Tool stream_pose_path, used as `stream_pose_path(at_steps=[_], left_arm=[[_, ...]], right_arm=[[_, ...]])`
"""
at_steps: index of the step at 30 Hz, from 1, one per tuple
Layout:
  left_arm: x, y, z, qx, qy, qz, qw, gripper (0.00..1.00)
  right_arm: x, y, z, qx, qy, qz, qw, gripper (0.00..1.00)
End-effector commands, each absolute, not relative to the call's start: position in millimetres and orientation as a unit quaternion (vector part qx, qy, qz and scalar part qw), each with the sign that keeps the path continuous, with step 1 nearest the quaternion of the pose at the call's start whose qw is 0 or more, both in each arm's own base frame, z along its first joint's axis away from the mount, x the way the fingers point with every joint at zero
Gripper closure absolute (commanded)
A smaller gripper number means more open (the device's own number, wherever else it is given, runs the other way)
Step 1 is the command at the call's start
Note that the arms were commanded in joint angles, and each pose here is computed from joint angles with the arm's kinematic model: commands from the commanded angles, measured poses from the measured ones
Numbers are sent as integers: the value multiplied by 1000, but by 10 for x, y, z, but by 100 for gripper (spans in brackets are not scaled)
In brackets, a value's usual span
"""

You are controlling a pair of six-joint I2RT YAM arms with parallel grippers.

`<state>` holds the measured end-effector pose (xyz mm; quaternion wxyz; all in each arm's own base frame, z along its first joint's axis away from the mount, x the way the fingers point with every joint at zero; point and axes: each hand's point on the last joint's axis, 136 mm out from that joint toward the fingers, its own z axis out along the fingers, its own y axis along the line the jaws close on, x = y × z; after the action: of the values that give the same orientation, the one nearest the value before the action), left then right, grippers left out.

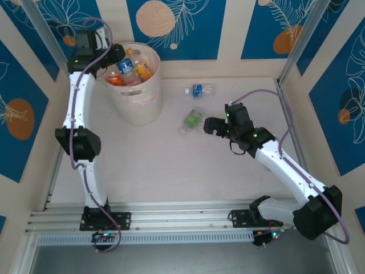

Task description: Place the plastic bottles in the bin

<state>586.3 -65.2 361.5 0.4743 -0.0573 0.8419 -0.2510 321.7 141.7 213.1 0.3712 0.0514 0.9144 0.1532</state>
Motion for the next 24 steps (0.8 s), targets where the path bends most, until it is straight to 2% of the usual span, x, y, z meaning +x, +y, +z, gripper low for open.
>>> stream_pose_path(at_steps=[1,3,7,10,12,17,24], left_arm=[[5895,-586,3277,-72,863,-255,431,72],[5911,-554,3246,-78,864,-251,430,65],[5920,-459,3192,-89,869,-231,429,61],[5929,-434,3211,-89,867,-228,434,46],[5932,-440,3286,-88,862,-234,441,44],[5908,-475,3683,-81,837,-254,478,33],[5678,-531,4294,-64,804,-276,523,6]], right_arm=[[3257,1400,2105,59,922,181,336,1],[3333,1360,2049,68,925,190,323,1],[3481,1306,1993,77,927,200,308,1],[3602,1298,1990,72,927,203,308,1],[3683,1304,1993,65,927,204,308,1],[3868,1377,1924,27,932,200,301,1],[4099,1457,1743,-11,937,210,278,1]])
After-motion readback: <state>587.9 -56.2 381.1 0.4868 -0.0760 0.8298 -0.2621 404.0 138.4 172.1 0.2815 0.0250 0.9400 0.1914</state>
